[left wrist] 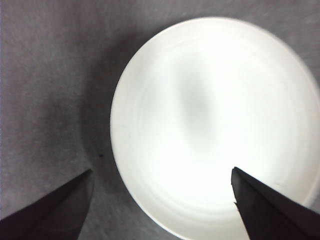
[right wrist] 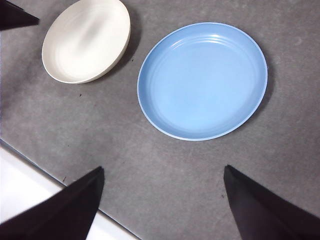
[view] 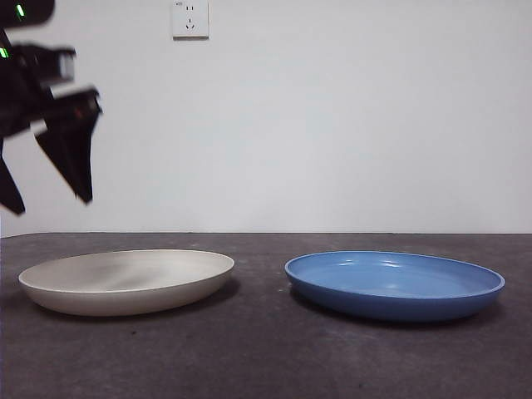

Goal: Pick up the white plate, put it on the blue plate, put it on desk

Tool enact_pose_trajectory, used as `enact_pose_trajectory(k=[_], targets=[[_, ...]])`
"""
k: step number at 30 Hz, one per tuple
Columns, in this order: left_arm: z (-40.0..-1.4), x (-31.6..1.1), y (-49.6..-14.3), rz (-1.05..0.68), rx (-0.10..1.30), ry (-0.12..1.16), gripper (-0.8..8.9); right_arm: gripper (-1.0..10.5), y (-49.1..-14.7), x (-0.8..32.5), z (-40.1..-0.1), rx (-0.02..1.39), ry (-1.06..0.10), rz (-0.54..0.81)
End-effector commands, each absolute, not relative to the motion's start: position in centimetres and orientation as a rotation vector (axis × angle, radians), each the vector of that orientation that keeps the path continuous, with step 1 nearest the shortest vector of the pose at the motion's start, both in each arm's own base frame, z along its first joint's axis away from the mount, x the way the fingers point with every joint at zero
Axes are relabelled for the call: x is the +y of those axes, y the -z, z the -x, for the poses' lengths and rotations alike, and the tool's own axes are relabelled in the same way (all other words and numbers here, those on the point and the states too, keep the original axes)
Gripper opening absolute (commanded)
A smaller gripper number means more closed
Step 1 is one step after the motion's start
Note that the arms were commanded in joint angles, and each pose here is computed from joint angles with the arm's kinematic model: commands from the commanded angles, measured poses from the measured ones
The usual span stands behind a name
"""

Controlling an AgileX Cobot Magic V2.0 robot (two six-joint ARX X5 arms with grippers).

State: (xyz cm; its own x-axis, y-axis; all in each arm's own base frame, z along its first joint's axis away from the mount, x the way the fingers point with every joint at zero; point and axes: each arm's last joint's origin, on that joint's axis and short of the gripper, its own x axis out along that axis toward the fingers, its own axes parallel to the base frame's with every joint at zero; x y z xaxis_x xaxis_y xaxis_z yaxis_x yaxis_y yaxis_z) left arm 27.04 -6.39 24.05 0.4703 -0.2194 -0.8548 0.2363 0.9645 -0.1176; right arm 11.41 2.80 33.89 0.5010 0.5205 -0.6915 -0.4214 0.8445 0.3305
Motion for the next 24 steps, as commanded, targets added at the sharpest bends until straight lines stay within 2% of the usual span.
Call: enact_pose_trajectory(k=[1, 8, 18, 24], targets=[[-28.5, -6.7, -23.0, -0.025, 1.060, 0.260, 4.36, 3.8, -34.4, 2.8, -11.5, 0.851, -0.583, -0.108], [-30.3, -6.8, -20.2, -0.040, 1.107, 0.227, 4.36, 3.8, -34.4, 2.8, -11.5, 0.851, -0.583, -0.108], [-31.2, -6.7, -18.4, -0.052, 1.135, 0.199, 4.20, 3.8, -34.4, 2.8, -11.5, 0.850, -0.583, -0.107], [-31.3, -6.8, -18.3, -0.039, 1.131, 0.191, 2.21, 3.8, -34.5, 2.9, -11.5, 0.847, -0.583, -0.107]])
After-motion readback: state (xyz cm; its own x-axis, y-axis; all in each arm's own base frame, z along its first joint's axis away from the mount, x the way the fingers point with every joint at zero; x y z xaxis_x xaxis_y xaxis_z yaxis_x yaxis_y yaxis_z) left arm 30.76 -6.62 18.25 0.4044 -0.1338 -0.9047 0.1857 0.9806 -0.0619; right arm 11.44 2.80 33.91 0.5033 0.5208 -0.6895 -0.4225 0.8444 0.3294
